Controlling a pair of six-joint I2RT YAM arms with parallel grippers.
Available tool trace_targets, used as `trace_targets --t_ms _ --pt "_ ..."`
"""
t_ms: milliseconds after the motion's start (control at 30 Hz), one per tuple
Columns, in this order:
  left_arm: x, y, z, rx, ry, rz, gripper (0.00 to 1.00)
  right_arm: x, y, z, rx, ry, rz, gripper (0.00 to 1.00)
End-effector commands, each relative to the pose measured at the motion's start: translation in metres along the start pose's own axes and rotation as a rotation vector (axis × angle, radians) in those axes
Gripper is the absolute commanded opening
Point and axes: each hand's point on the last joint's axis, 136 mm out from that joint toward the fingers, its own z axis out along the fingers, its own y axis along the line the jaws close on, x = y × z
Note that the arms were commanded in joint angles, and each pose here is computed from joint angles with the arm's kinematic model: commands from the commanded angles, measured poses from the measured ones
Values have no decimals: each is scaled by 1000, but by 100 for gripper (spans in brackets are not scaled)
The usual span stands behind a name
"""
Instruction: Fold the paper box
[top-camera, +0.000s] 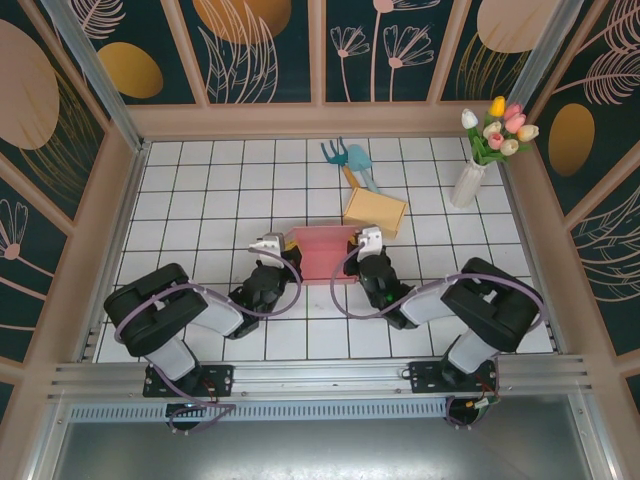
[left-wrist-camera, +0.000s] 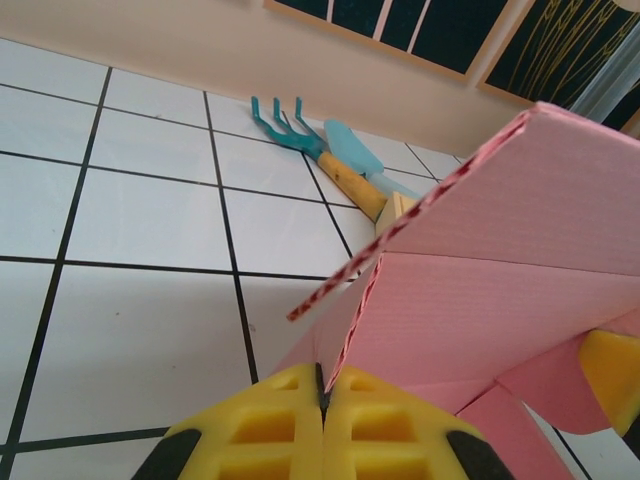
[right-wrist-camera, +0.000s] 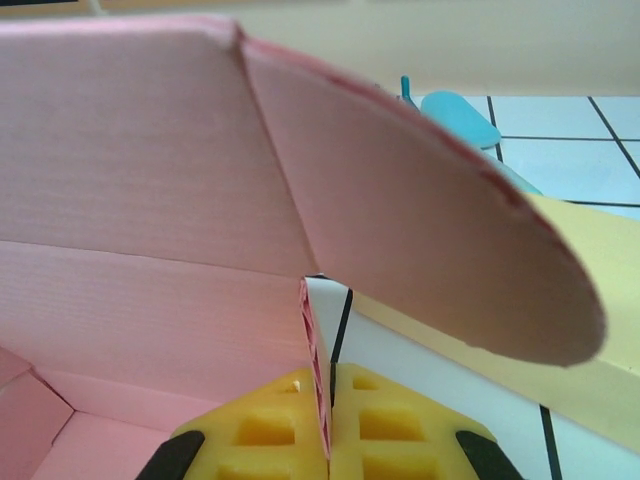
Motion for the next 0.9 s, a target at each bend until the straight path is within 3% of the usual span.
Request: trace_targets --t_ms 0,867 --pt "2 -10 -5 48 -17 -50 0 -22 17 -5 -31 -110 107 0" --pt "65 -4 -39 37 117 -92 0 50 1 -48 34 10 127 0"
